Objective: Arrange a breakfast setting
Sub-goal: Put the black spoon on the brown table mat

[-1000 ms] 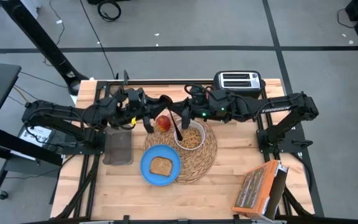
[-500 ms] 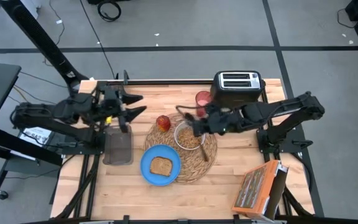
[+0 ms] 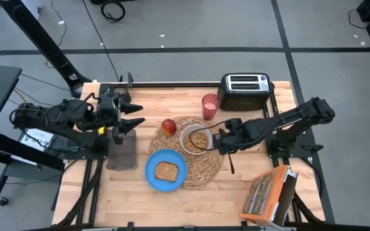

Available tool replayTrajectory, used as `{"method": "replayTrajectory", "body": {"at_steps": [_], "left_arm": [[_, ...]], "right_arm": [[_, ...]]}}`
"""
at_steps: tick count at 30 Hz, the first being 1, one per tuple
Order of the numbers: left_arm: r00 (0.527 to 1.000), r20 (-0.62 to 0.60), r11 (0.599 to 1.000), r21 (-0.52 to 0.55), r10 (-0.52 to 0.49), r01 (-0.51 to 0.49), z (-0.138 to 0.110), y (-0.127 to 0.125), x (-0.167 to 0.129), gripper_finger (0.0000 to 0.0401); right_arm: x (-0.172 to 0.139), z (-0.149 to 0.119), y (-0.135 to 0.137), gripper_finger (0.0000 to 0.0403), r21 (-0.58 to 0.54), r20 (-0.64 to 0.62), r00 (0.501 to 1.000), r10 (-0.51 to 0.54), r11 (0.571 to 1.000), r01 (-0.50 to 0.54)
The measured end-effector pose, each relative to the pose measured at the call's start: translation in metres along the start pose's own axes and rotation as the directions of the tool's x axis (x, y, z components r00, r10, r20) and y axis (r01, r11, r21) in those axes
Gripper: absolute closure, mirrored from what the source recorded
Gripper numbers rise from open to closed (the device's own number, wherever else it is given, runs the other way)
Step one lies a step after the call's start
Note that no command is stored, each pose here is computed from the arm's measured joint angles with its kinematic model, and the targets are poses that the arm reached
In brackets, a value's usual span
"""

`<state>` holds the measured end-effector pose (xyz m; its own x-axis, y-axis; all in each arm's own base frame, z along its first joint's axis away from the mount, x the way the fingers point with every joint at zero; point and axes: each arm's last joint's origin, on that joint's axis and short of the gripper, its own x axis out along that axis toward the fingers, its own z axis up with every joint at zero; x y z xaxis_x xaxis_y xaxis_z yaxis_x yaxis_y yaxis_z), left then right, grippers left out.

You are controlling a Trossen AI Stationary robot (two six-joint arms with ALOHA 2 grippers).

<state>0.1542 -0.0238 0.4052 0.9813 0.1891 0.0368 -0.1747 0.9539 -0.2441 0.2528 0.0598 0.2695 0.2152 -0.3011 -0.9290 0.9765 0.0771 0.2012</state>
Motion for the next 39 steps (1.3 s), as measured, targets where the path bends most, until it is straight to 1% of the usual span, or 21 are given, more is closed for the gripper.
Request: {"method": "replayTrajectory", "body": {"at_steps": [2,3,6,10,13,16,17,20,22,24,27,29,32,36,39], "left_arm": [[1.000,-0.003,1.000,-0.011,-0.015,0.015,0.000,-0.002,-0.001,0.0159],[1.000,-0.005,1.000,-0.021,-0.022,0.022,-0.001,-0.003,-0.001,0.0159],[0.999,-0.008,0.998,-0.040,-0.039,0.039,-0.001,-0.006,-0.002,0.0159],[0.999,-0.008,0.996,-0.080,-0.044,0.043,-0.001,-0.006,-0.003,0.0159],[0.999,-0.007,0.994,-0.104,-0.043,0.042,-0.001,-0.006,-0.003,0.0159],[0.999,-0.007,0.993,-0.110,-0.040,0.039,-0.001,-0.006,-0.003,0.0159],[0.999,-0.006,0.993,-0.110,-0.036,0.035,-0.001,-0.006,-0.003,0.0159],[1.000,-0.002,0.994,-0.110,-0.019,0.019,-0.001,-0.006,-0.003,0.0159],[1.000,0.000,0.994,-0.110,-0.013,0.012,-0.001,-0.006,-0.003,0.0159],[1.000,0.000,0.994,-0.111,-0.011,0.011,-0.001,-0.005,-0.003,0.0159],[1.000,0.000,0.994,-0.111,-0.010,0.010,-0.001,-0.005,-0.003,0.0159],[1.000,0.001,0.994,-0.111,-0.007,0.007,-0.001,-0.005,-0.003,0.0159],[1.000,0.005,0.994,-0.111,0.011,-0.011,-0.001,-0.005,-0.003,0.0159],[1.000,0.006,0.994,-0.110,0.015,-0.014,-0.001,-0.005,-0.003,0.0159],[1.000,0.006,0.994,-0.111,0.016,-0.015,-0.001,-0.005,-0.003,0.0159]], "right_arm": [[0.018,-0.005,-0.007,0.0395,0.012,0.004,1.000,0.018,1.000,-0.018],[0.028,-0.009,-0.008,0.0395,0.024,-0.006,0.999,0.045,0.999,-0.045],[0.060,-0.017,-0.018,0.0395,0.053,-0.032,0.996,0.080,0.995,-0.078],[0.092,-0.023,-0.032,0.0395,0.141,-0.052,0.990,0.134,0.982,-0.125],[0.106,-0.023,-0.035,0.0395,0.223,-0.044,0.977,0.208,0.955,-0.193],[0.114,-0.024,-0.034,0.0395,0.277,-0.034,0.953,0.300,0.919,-0.279],[0.116,-0.023,-0.034,0.0395,0.287,-0.029,0.949,0.312,0.913,-0.291],[0.120,-0.021,-0.039,0.0395,0.310,0.012,0.955,0.296,0.907,-0.285],[0.123,-0.019,-0.042,0.0395,0.339,0.048,0.956,0.288,0.896,-0.287],[0.125,-0.018,-0.042,0.0395,0.369,0.060,0.952,0.301,0.879,-0.301],[0.126,-0.017,-0.041,0.0395,0.384,0.074,0.943,0.324,0.863,-0.327],[0.126,-0.017,-0.040,0.0395,0.383,0.073,0.940,0.332,0.861,-0.334],[0.126,-0.017,-0.042,0.0395,0.358,0.068,0.945,0.321,0.876,-0.323],[0.125,-0.020,-0.040,0.0395,0.372,0.063,0.937,0.343,0.863,-0.341],[0.128,-0.024,-0.040,0.0395,0.366,0.058,0.942,0.332,0.871,-0.329]]}}
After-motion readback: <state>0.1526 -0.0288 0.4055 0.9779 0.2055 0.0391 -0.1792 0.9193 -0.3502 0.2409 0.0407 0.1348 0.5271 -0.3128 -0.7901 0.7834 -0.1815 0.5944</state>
